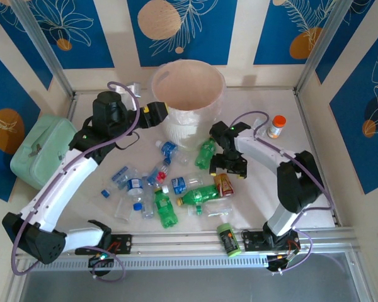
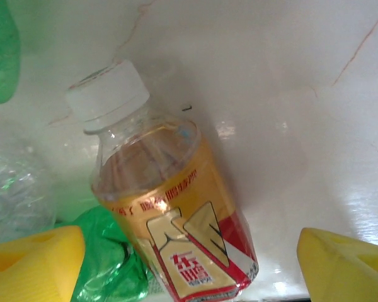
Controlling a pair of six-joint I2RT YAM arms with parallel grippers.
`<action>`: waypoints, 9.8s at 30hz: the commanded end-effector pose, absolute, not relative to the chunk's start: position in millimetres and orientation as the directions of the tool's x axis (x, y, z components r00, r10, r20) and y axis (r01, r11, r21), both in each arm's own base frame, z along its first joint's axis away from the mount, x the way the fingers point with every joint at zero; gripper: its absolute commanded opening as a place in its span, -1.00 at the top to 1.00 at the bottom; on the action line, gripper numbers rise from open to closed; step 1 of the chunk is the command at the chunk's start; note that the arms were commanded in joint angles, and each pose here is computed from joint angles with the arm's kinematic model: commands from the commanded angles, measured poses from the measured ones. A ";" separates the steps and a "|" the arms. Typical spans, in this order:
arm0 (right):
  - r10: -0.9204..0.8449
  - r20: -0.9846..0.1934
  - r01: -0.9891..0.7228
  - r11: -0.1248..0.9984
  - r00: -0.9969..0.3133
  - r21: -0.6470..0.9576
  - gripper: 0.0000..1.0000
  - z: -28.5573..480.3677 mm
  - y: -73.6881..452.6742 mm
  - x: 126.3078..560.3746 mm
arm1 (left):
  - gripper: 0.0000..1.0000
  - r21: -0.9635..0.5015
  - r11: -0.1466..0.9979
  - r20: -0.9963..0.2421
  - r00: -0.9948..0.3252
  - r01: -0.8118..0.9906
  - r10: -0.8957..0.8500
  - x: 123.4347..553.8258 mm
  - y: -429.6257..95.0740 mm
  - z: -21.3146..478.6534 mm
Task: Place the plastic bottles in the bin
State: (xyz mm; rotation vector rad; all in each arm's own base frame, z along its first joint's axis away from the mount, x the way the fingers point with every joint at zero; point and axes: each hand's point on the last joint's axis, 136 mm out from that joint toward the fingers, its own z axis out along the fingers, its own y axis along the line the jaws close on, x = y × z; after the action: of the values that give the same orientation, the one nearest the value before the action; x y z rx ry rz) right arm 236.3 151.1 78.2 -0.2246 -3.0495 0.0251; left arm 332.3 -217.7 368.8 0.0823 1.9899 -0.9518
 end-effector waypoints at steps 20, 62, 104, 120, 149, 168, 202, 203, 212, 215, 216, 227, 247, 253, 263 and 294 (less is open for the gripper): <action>0.217 0.205 0.197 0.974 -0.954 -0.112 -0.51 29.6 130.9 239.3 | -0.65 -0.599 0.662 -0.766 -0.565 0.452 -0.307 324.1 -219.0 384.2; 0.497 -0.388 -0.002 0.613 -0.776 0.790 0.04 338.4 140.8 287.1 | -0.86 -0.659 0.183 -0.749 -0.614 0.729 -0.250 279.7 -282.4 446.4; 0.488 -0.386 -0.302 0.245 -0.783 0.921 0.02 447.1 208.1 304.2 | -0.47 -0.711 -0.180 -0.678 -0.731 0.679 -0.076 237.2 -366.4 449.3; 0.510 -0.399 -0.265 0.316 -0.762 0.911 -0.72 436.5 196.3 299.0 | -0.09 -0.696 -0.094 -0.705 -0.703 0.711 -0.095 242.4 -362.4 442.1; 0.621 -0.357 0.095 0.574 -0.698 0.813 -0.86 352.8 86.9 287.1 | 0.04 -0.158 0.839 -0.907 -0.412 0.520 0.084 388.0 -263.6 435.5; 0.588 -0.342 0.103 0.593 -0.733 0.798 -0.85 334.0 102.8 269.8 | 0.10 0.009 0.906 -0.843 -0.484 0.424 0.235 469.8 -276.0 363.8; 0.457 -0.421 0.083 0.749 -0.784 0.658 -0.83 313.6 131.3 263.6 | -0.73 -0.192 0.910 -0.889 -0.458 0.368 -0.002 386.6 -228.8 421.5; 0.446 -0.423 0.082 0.759 -0.789 0.646 -0.83 309.8 133.4 261.7 | -0.73 -0.202 0.910 -0.888 -0.459 0.362 -0.015 377.6 -222.8 420.1; 0.402 -0.373 0.100 0.781 -0.836 0.616 -0.82 270.6 150.4 250.2 | -0.72 -0.221 0.957 -0.844 -0.528 0.188 -0.091 309.9 -151.5 371.4; 0.389 -0.365 0.093 0.781 -0.846 0.617 -0.82 267.0 156.5 251.6 | -0.72 -0.215 0.971 -0.798 -0.592 0.106 -0.112 287.0 -124.5 338.5; 0.385 -0.364 0.090 0.782 -0.848 0.617 -0.82 266.8 158.5 252.2 | -0.72 -0.216 0.973 -0.782 -0.612 0.086 -0.119 280.3 -117.7 327.9; 0.355 -0.369 0.076 0.801 -0.859 0.594 -0.81 259.8 172.3 249.5 | -0.72 -0.194 0.975 -0.480 -0.856 -0.112 -0.194 215.9 -90.6 197.0; 0.349 -0.352 0.082 0.801 -0.868 0.593 -0.80 247.4 177.5 243.9 | -0.61 -0.148 0.970 -0.290 -0.929 -0.192 -0.228 230.6 -101.6 111.0; 0.350 -0.351 0.083 0.800 -0.869 0.594 -0.80 247.2 178.1 245.0 | -0.53 -0.113 0.972 -0.254 -0.940 -0.205 -0.228 227.0 -98.2 98.4; 0.348 -0.354 0.080 0.801 -0.868 0.593 -0.80 249.9 179.5 247.9 | -0.47 -0.093 0.973 -0.212 -0.950 -0.213 -0.228 222.3 -98.0 82.4; 0.335 -0.374 0.039 0.786 -0.865 0.616 -0.75 264.2 187.2 252.0 | -0.09 -0.294 0.942 -0.625 -0.712 -0.164 -0.319 273.4 -87.2 274.4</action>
State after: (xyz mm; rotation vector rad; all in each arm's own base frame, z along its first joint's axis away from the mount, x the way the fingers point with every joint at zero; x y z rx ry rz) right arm 251.2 180.4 249.3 -0.4194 -3.4106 -1.0749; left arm 267.7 -99.2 233.1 -0.3300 2.4956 -0.2739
